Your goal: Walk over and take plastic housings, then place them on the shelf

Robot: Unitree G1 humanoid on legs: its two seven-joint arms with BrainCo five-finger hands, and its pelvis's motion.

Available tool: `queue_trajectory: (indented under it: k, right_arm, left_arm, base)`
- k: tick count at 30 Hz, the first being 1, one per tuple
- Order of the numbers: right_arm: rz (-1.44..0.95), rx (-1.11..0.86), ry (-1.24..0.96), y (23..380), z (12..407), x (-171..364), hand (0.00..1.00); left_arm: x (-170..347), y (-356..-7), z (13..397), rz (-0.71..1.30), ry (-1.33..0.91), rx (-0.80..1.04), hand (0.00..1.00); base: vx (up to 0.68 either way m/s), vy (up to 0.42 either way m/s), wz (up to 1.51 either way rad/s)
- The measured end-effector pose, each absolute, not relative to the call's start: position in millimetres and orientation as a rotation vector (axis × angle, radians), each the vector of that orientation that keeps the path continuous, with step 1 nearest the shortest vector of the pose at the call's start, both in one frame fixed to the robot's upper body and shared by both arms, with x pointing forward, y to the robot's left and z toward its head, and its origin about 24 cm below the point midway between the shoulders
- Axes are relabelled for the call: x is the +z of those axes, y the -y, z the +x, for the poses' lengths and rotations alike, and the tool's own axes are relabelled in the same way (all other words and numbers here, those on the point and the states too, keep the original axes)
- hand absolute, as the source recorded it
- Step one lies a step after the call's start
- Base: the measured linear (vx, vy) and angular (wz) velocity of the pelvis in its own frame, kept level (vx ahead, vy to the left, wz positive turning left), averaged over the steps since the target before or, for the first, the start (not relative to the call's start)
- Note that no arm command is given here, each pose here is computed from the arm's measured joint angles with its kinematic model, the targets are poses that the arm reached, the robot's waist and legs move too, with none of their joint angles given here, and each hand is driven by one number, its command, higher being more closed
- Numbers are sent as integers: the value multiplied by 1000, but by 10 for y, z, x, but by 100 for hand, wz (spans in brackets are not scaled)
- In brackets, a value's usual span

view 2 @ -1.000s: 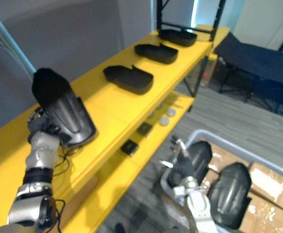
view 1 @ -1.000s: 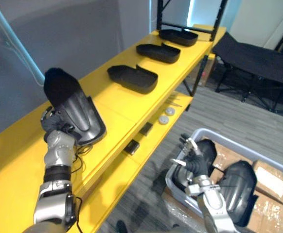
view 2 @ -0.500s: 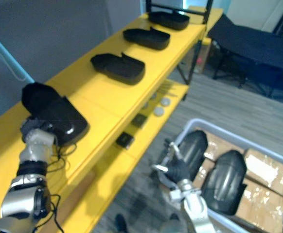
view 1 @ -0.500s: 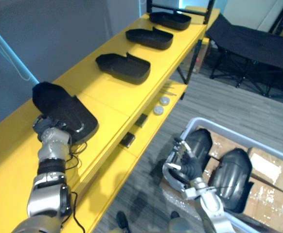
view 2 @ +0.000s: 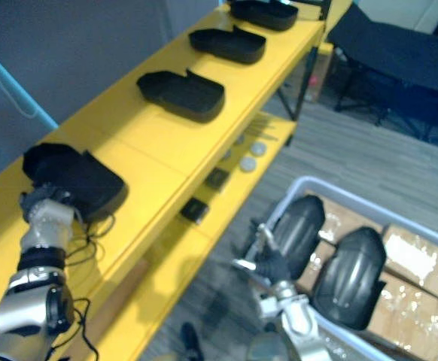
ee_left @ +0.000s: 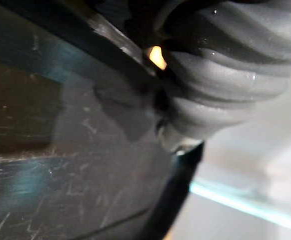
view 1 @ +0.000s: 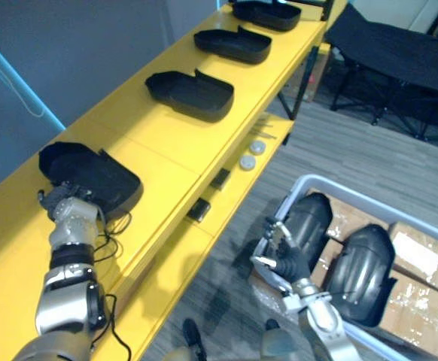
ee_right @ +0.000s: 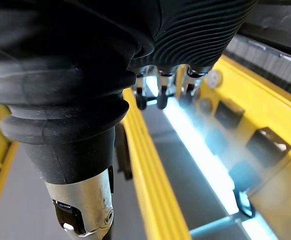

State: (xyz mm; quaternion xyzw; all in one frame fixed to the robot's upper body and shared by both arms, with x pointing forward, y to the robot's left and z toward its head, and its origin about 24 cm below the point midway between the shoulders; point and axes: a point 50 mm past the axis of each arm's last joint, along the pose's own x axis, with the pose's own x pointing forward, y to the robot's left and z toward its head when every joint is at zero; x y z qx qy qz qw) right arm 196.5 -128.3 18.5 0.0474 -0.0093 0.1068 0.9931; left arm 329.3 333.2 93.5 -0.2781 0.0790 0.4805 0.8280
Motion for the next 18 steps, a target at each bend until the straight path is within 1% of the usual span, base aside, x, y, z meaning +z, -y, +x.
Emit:
queue_trajectory:
  k: [8, 14, 18]
  right_arm:
    - [86, 218, 18, 1300, 1963, 184, 0]
    - [84, 220, 17, 1300, 1962, 184, 0]
    - [84, 231, 14, 1280, 1954, 179, 0]
  left_arm:
    - [919, -3354, 3322, -533, -203, 886, 0]
    - [908, -3393, 3310, -497, -222, 846, 0]
    - [866, -3446, 3266, -334, -255, 899, 0]
  base:
    - [0, 0, 0]
    - [0, 0, 0]
    - [0, 0, 0]
